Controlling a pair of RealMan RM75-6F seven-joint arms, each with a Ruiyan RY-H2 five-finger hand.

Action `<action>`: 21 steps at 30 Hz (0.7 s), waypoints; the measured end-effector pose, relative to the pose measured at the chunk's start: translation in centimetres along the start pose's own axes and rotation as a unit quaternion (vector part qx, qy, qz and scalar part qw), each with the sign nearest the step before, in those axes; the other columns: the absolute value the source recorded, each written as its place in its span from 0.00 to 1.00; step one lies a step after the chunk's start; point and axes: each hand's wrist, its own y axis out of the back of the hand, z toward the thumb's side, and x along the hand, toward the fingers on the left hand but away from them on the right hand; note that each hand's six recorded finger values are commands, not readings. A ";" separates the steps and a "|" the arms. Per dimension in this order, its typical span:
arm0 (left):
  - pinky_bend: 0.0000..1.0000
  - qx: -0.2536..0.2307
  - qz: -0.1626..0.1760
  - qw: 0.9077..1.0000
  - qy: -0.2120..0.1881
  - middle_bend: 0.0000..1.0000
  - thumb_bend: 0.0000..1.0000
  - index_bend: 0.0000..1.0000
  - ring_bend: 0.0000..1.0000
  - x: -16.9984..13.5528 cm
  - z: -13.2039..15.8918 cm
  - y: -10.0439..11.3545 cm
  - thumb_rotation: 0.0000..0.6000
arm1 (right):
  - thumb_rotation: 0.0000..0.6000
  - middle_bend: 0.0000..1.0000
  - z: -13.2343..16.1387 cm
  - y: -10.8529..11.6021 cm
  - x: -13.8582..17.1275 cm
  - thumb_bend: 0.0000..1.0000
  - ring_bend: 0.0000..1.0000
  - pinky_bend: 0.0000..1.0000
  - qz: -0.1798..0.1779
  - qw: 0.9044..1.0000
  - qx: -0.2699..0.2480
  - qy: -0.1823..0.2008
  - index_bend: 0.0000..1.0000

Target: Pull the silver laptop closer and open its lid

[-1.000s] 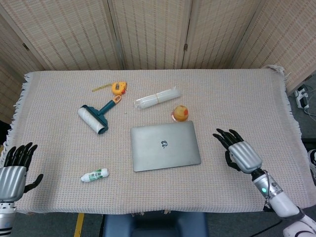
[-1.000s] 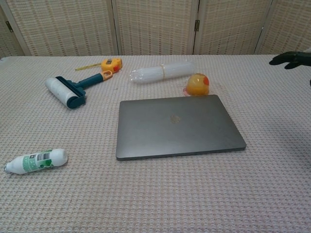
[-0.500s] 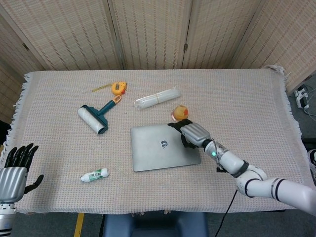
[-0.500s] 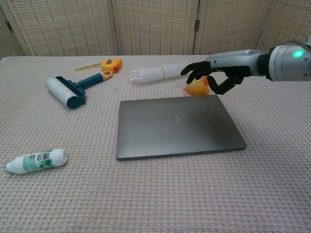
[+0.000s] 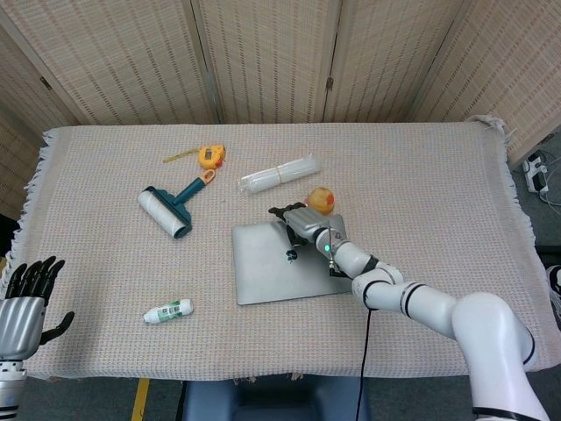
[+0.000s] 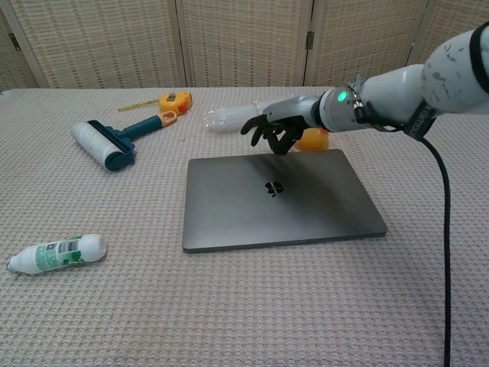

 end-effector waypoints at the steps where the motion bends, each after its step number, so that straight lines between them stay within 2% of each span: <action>1: 0.00 0.000 0.000 1.000 0.001 0.10 0.32 0.12 0.10 0.0 -0.1 0.0 1.00 | 1.00 0.16 0.1 -0.2 -0.3 0.96 0.08 0.00 0.003 1.000 0.001 -0.002 0.00; 5: 0.00 -0.001 -0.002 1.000 0.003 0.10 0.32 0.12 0.10 0.0 -0.2 -0.1 1.00 | 1.00 0.16 0.7 -1.1 -1.3 0.96 0.08 0.00 0.018 1.000 0.006 -0.007 0.00; 13: 0.00 -0.002 -0.004 1.000 0.002 0.10 0.32 0.12 0.10 0.0 -0.2 -0.2 1.00 | 1.00 0.16 0.8 -1.6 -1.5 0.96 0.08 0.00 0.023 1.000 0.009 -0.007 0.00; 21: 0.00 -0.006 -0.007 1.000 -0.003 0.10 0.32 0.12 0.10 0.1 0.1 -0.5 1.00 | 1.00 0.16 1.2 -2.7 0.5 0.96 0.08 0.00 0.038 0.999 0.014 0.015 0.00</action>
